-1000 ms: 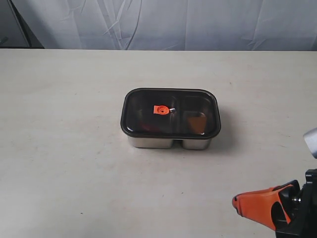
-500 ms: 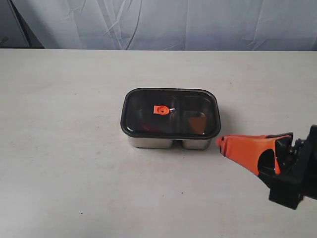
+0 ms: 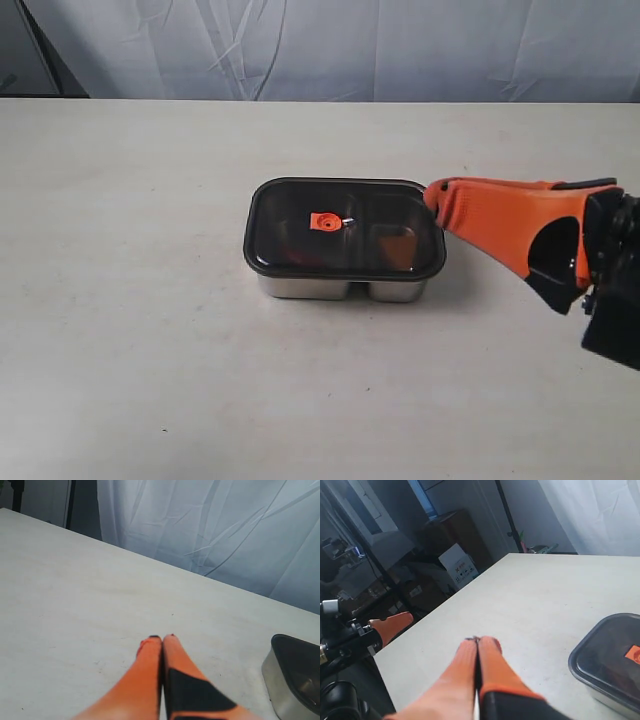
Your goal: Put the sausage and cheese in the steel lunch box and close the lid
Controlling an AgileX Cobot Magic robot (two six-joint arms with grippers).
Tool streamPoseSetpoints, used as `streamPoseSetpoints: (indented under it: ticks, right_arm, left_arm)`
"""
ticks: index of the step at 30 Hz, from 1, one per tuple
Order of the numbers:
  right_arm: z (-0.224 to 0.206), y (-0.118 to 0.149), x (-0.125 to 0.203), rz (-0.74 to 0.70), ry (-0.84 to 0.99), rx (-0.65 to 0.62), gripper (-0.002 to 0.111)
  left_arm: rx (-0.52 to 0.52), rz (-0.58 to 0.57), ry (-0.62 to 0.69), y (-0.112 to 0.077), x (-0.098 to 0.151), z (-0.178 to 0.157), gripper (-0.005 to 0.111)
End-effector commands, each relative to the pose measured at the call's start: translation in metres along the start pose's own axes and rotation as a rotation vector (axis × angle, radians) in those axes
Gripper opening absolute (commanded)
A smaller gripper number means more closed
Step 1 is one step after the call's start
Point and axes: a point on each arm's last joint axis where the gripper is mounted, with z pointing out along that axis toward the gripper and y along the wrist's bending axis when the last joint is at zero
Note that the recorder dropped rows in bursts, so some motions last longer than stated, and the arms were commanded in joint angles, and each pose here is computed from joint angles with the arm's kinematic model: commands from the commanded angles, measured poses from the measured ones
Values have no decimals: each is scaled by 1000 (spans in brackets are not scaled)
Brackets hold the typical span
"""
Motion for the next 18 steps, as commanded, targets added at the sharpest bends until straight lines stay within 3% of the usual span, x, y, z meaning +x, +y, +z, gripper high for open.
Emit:
streamPoseSetpoints:
  ticks: [1,7,18]
  right_arm:
    - [0,-1,-2,-15,-12,17,-1]
    - [-2,-3,-4,-23,-28,53,-1]
    - [-5,-12,-8,-211,-51,178,-1]
  left_arm:
    - [-11,17,-10,1,1,0,0]
    - [-11,17,-10,1,1,0,0]
    - [-11,17,-10,1,1,0,0]
